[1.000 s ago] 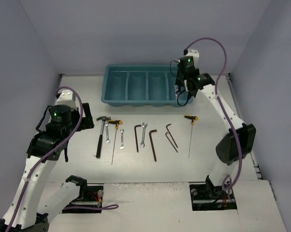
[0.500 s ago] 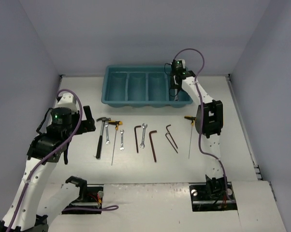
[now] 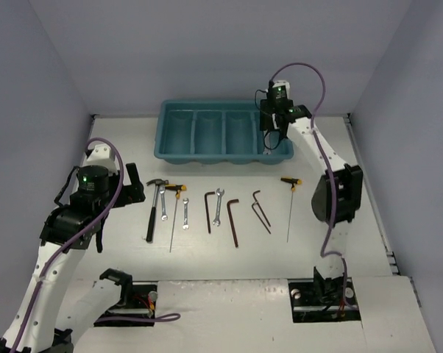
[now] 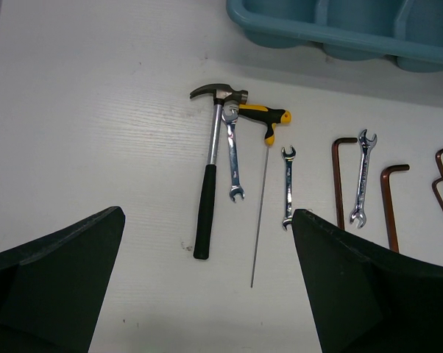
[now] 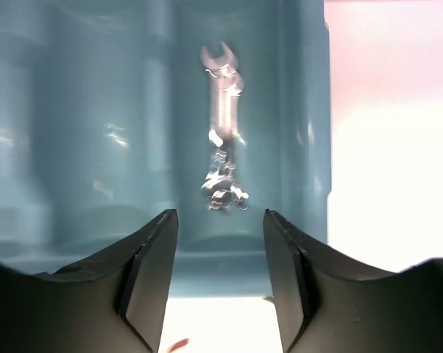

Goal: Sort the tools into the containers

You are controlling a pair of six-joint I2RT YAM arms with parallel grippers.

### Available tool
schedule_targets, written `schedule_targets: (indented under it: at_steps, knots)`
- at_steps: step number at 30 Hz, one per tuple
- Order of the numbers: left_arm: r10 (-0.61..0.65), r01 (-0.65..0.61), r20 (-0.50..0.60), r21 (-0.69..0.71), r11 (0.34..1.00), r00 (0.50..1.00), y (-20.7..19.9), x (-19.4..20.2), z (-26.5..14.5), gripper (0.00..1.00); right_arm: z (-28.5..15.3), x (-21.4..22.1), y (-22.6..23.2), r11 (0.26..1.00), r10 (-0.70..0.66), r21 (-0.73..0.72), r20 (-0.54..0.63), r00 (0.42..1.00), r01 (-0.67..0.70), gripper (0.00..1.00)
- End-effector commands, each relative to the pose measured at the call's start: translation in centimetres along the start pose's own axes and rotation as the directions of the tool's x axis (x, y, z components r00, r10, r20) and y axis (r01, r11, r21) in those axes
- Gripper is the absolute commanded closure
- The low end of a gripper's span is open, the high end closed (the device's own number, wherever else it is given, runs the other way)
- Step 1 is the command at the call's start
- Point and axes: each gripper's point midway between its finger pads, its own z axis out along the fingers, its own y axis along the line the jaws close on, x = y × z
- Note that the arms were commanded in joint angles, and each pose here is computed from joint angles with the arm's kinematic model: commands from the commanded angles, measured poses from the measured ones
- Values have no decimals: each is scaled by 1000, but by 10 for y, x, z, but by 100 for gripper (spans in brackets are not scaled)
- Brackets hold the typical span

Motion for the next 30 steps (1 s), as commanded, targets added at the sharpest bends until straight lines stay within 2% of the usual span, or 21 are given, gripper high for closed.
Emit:
schedule_targets:
  at_steps: [1, 4, 7, 12, 21, 30]
  knots:
    - [-20, 18, 72, 17, 1000, 997, -5, -24, -10, 3, -77, 24, 68, 990, 98, -109, 43, 994, -93, 54]
    - [-28, 26, 69, 18, 999, 997, -5, -22, -9, 3, -90, 75, 95, 984, 138, -110, -24, 990, -140, 54]
    - [-28, 27, 63, 17, 999, 998, -5, -20, -8, 3, -90, 130, 117, 986, 120, -100, -108, 987, -131, 55]
    - [-39, 38, 73, 18, 999, 997, -3, -18, -12, 3, -85, 185, 148, 985, 116, -103, -215, 970, -141, 57]
    - [-56, 55, 71, 21, 998, 996, -2, -13, -15, 3, -66, 238, 162, 987, 121, -61, -332, 936, -149, 61]
    - [-64, 63, 46, 28, 998, 997, -2, -4, -15, 3, -49, 277, 167, 992, 114, -12, -396, 911, -129, 64]
